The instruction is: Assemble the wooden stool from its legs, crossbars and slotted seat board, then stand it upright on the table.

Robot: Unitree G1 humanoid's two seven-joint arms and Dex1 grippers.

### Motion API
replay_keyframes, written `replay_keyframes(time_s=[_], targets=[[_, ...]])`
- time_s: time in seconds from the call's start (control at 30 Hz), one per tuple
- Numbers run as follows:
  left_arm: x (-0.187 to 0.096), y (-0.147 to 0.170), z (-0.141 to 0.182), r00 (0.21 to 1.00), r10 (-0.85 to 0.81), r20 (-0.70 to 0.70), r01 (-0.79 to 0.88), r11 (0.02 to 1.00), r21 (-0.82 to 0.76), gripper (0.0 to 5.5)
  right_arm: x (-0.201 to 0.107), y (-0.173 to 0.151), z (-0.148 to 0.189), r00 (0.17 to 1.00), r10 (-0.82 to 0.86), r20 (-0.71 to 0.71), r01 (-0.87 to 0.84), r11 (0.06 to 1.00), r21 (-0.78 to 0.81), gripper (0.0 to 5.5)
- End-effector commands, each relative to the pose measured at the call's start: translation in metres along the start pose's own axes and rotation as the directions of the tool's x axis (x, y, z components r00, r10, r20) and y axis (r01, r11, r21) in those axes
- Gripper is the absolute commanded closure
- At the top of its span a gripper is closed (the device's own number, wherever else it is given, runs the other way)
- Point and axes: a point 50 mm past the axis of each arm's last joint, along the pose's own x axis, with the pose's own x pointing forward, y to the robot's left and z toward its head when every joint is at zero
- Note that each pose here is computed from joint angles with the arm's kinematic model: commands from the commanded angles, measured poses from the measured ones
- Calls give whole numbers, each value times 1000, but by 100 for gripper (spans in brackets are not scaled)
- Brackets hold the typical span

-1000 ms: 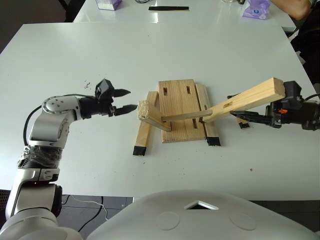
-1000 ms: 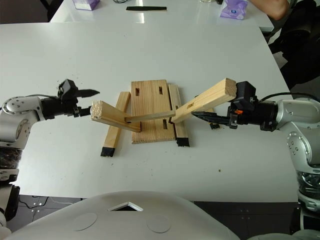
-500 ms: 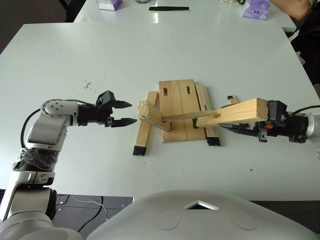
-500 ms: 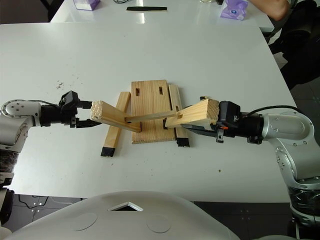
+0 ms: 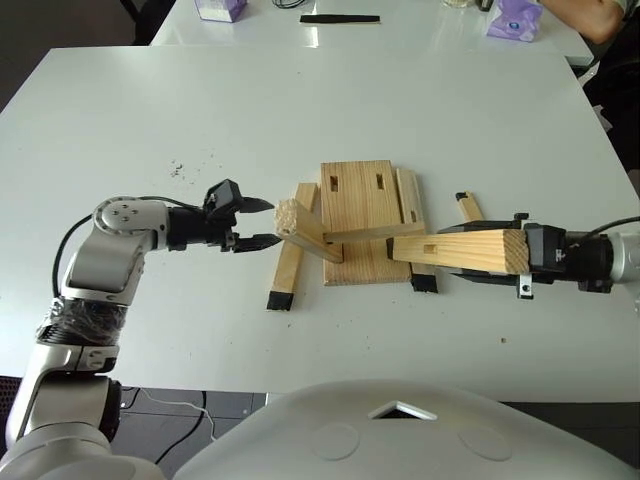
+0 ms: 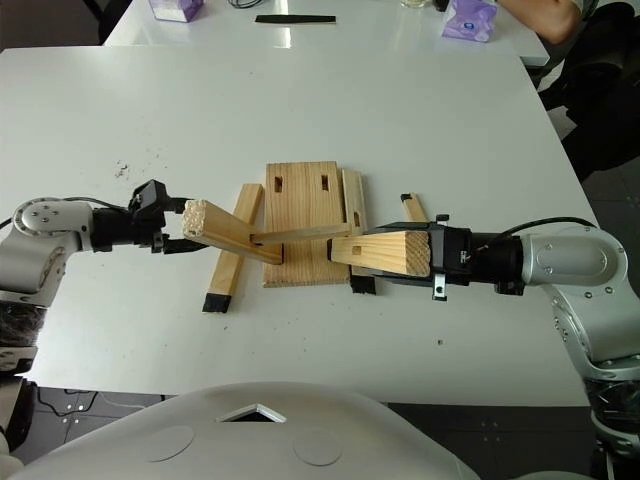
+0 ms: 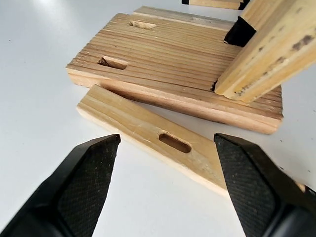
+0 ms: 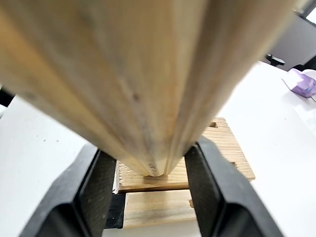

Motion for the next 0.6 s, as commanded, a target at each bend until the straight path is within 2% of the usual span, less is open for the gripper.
replay_keyframes(time_s=[0.03, 0.27, 0.6], targets=[[5, -7, -5, 999, 33, -7, -33, 999, 4, 196, -1, -3, -11, 994, 73, -80, -67, 995, 77, 347], [11, -17, -1, 999, 33, -4, -33, 998, 47, 196, -1, -20, -10, 997, 74, -31, -68, 985, 160, 347], [13, -27, 3, 1000, -4, -28, 7, 995, 103, 196, 2, -43, -26, 989, 128, -76, -110, 972, 209, 347]])
